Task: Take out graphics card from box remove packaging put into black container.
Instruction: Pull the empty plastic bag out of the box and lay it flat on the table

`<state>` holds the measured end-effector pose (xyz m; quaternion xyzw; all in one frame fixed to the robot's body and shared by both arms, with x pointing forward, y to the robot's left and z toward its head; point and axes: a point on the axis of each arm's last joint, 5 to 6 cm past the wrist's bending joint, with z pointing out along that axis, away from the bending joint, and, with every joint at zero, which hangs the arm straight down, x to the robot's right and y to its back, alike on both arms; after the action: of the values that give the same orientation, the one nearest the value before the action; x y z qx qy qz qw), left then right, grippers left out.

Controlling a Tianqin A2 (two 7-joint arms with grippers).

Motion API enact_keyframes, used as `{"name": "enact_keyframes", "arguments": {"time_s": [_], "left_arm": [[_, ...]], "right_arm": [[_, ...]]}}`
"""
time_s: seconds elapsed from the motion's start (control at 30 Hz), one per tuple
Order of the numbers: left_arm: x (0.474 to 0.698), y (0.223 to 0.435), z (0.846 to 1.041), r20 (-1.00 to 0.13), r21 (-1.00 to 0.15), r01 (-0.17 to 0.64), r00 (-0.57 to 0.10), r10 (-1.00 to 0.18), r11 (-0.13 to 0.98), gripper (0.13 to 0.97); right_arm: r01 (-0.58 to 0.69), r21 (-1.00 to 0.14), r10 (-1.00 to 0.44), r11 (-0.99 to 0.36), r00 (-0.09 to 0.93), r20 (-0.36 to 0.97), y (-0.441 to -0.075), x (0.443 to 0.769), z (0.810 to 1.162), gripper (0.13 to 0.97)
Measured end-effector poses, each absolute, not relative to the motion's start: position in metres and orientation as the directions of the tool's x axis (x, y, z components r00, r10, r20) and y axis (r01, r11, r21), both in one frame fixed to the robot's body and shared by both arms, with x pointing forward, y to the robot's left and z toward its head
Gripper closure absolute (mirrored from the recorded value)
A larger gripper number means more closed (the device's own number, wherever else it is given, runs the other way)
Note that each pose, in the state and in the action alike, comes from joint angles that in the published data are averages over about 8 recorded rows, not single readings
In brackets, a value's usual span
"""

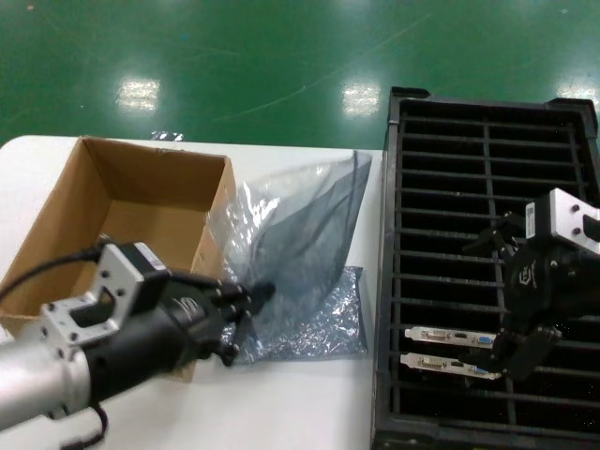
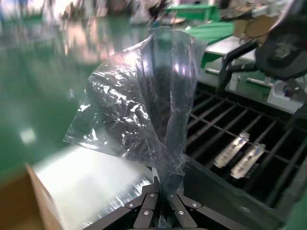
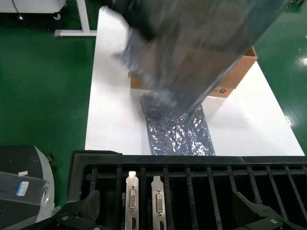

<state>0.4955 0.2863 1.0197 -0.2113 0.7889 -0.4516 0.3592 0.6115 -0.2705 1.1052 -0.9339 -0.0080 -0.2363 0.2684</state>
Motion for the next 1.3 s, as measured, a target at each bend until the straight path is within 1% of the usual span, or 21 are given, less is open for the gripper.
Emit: {"name": "enact_keyframes", "arguments": {"time_s": [0.1, 0.17, 0.23, 0.3, 0.43, 0.63, 0.87, 0.93, 1.2, 1.3], "left_arm": [[0.500, 0.276, 1.006, -0.244, -0.887, -0.141, -0.667, -0.704, 0.441, 0.959], [0.504, 0.269, 0.997, -0.177, -0.887, -0.209, -0.670, -0.721, 0.411, 0.959], [0.509, 0.264, 0.988, -0.128, -0.884, -0.256, -0.674, -0.728, 0.392, 0.959], [0.515, 0.259, 0.982, -0.097, -0.880, -0.283, -0.679, -0.728, 0.382, 0.959], [0.532, 0.257, 0.975, -0.081, -0.872, -0.303, -0.685, -0.724, 0.384, 0.954], [0.560, 0.266, 0.970, -0.086, -0.853, -0.325, -0.685, -0.723, 0.409, 0.945], [0.587, 0.274, 0.967, -0.074, -0.834, -0.353, -0.689, -0.721, 0.424, 0.880], [0.593, 0.276, 0.966, -0.072, -0.832, -0.356, -0.690, -0.720, 0.425, 0.871], [0.607, 0.284, 0.971, -0.085, -0.831, -0.357, -0.677, -0.731, 0.427, 0.730], [0.609, 0.290, 0.972, -0.095, -0.829, -0.360, -0.664, -0.742, 0.428, 0.730]], "right_arm": [[0.142, -0.497, -0.112, -0.856, 0.888, 0.446, -0.271, 0.612, 1.105, 0.142], [0.142, -0.497, -0.112, -0.856, 0.888, 0.446, -0.271, 0.612, 1.105, 0.142], [0.142, -0.497, -0.112, -0.856, 0.888, 0.446, -0.271, 0.612, 1.105, 0.142], [0.142, -0.497, -0.112, -0.856, 0.888, 0.446, -0.271, 0.612, 1.105, 0.139], [0.142, -0.497, -0.112, -0.856, 0.888, 0.446, -0.271, 0.612, 1.105, 0.133], [0.142, -0.497, -0.112, -0.856, 0.888, 0.446, -0.271, 0.612, 1.105, 0.130], [0.142, -0.497, -0.112, -0.856, 0.888, 0.446, -0.271, 0.612, 1.105, 0.130], [0.142, -0.497, -0.112, -0.856, 0.888, 0.446, -0.271, 0.612, 1.105, 0.130], [0.142, -0.497, -0.112, -0.856, 0.888, 0.446, -0.271, 0.612, 1.105, 0.130], [0.142, -0.497, -0.112, -0.856, 0.888, 0.446, -0.271, 0.612, 1.105, 0.130]]}}
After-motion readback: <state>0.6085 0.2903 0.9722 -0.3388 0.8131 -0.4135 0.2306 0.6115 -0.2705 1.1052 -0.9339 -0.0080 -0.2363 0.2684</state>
